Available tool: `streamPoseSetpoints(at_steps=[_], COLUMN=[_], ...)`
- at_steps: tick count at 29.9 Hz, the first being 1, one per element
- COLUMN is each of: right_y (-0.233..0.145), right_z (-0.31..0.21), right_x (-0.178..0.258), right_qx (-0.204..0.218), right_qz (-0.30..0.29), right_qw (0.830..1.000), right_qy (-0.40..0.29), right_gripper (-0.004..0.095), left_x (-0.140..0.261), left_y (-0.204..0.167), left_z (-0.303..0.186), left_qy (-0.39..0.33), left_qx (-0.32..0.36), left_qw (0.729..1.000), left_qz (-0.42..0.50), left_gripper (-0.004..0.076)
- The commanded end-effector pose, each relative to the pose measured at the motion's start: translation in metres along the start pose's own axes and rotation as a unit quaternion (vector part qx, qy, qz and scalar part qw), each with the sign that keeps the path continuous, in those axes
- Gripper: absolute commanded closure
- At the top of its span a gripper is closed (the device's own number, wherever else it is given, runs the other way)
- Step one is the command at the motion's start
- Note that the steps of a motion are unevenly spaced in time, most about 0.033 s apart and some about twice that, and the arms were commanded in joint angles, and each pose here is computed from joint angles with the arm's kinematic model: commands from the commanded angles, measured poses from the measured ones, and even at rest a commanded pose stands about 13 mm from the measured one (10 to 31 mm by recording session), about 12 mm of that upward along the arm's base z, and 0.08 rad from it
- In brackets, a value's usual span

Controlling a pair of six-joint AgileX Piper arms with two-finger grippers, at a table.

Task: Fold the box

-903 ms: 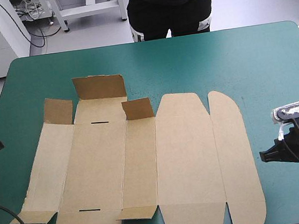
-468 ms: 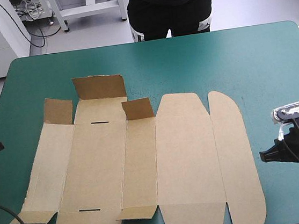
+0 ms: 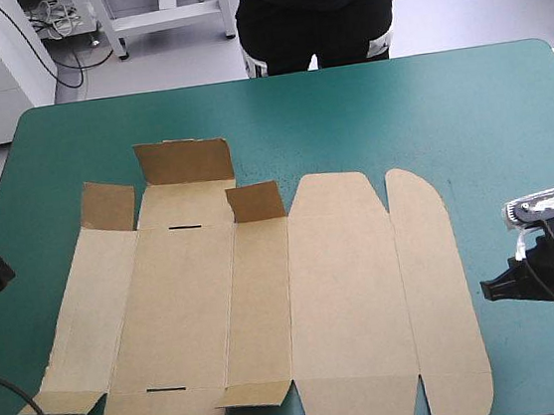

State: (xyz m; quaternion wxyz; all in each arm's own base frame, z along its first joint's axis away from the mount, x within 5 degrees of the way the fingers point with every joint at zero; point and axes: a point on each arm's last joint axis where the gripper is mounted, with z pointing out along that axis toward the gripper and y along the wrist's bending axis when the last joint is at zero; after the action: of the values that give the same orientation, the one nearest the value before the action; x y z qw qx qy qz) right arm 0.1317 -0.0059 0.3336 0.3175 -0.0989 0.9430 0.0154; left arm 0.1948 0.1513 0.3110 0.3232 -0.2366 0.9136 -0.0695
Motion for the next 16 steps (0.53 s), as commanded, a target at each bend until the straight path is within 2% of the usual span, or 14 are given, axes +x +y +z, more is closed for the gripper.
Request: streamPoseSetpoints(at_steps=[1,16], right_y=[-0.001,-0.001], right_z=[-0.006,-0.006], right_x=[-0.008,-0.008], right_qx=[0.008,0.007], right_qz=[0.000,0.000], right_qw=[0.999,0.999], right_qy=[-0.035,-0.036], right_gripper=[0.0910,0.0910], left_x=[-0.009,-0.003], left_y=[-0.007,0.002], left_z=[-0.012,0.015], left_qy=[-0.038,0.047], left_qx=[0.014,0.052], left_qw=[0.999,0.997], left_qz=[-0.012,0.022], left_gripper=[0.0028,0.0032])
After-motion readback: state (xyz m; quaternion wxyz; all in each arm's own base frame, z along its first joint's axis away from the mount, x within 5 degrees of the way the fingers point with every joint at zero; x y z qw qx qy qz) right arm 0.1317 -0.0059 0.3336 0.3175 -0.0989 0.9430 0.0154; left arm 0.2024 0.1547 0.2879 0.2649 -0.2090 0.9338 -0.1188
